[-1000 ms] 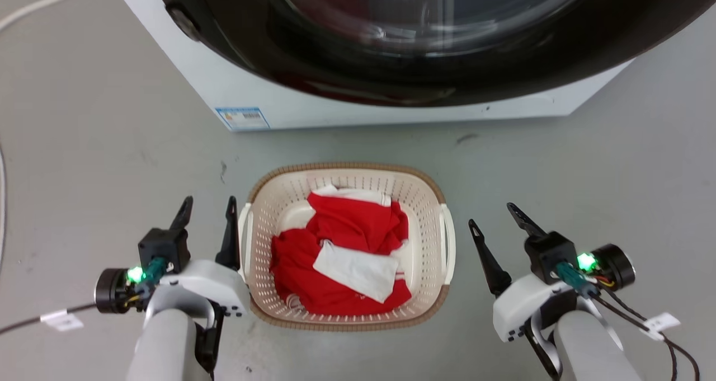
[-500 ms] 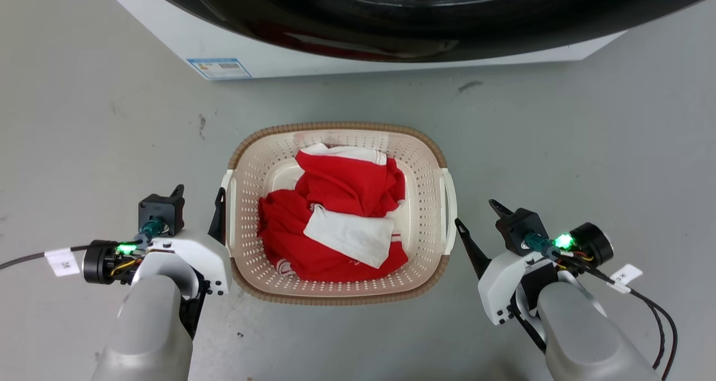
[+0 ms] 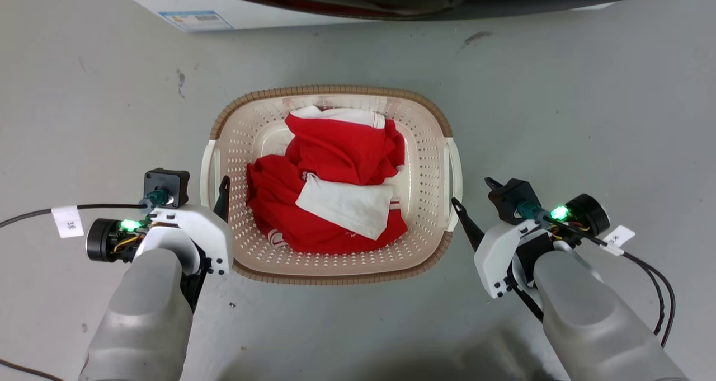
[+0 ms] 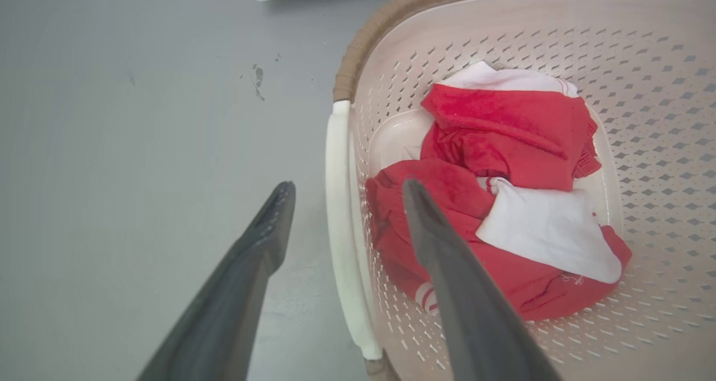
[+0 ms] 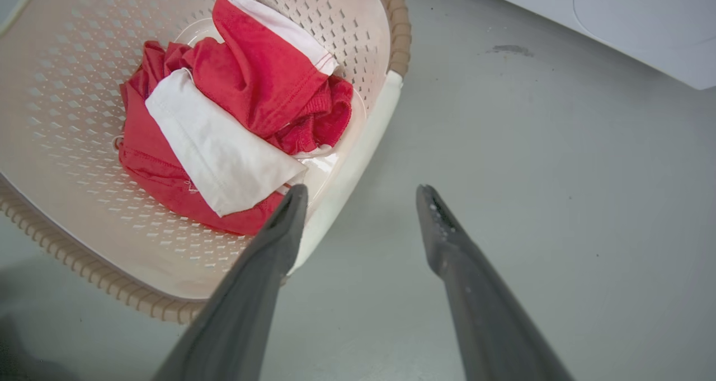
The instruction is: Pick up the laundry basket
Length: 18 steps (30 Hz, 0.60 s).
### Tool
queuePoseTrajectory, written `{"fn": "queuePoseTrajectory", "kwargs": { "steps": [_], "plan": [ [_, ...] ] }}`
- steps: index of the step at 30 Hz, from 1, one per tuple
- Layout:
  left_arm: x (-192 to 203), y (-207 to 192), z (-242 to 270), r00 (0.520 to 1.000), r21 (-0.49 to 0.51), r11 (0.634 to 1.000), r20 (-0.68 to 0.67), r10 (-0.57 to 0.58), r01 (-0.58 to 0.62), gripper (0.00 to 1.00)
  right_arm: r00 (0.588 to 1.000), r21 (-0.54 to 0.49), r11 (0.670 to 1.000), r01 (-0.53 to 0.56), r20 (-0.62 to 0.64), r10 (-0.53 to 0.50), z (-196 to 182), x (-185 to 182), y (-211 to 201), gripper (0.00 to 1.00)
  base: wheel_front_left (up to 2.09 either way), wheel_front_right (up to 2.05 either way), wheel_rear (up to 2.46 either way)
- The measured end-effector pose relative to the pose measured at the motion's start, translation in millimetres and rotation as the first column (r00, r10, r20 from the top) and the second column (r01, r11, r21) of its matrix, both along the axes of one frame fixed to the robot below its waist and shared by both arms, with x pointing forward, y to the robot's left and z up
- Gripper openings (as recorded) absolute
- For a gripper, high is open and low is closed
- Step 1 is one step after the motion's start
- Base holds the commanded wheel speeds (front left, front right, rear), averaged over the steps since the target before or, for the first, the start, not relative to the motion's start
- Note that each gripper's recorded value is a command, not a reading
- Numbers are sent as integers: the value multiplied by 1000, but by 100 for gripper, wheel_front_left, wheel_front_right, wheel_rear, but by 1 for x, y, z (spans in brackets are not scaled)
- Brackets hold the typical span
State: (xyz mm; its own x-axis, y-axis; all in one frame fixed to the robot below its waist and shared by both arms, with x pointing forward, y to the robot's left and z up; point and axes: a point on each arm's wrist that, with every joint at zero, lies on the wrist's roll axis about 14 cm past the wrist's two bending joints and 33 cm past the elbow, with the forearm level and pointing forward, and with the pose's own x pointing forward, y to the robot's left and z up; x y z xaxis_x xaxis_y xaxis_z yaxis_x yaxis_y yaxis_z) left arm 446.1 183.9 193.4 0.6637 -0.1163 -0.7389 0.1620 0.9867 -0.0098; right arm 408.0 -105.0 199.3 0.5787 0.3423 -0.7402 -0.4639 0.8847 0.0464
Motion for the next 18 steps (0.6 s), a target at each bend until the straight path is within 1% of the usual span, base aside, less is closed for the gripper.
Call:
{"fn": "queuePoseTrajectory", "kwargs": {
  "steps": [13,18],
  "plan": [
    [-10,-11,-37,993,-9,999,-117,-32,31,100,995,6,1000,-5,-100,5,-33,-5,4,100,0,0,0],
    [-11,-15,-44,990,-19,999,-135,-35,33,100,992,15,1000,-2,-125,4,-41,-6,7,100,0,0,0]
  ]
}}
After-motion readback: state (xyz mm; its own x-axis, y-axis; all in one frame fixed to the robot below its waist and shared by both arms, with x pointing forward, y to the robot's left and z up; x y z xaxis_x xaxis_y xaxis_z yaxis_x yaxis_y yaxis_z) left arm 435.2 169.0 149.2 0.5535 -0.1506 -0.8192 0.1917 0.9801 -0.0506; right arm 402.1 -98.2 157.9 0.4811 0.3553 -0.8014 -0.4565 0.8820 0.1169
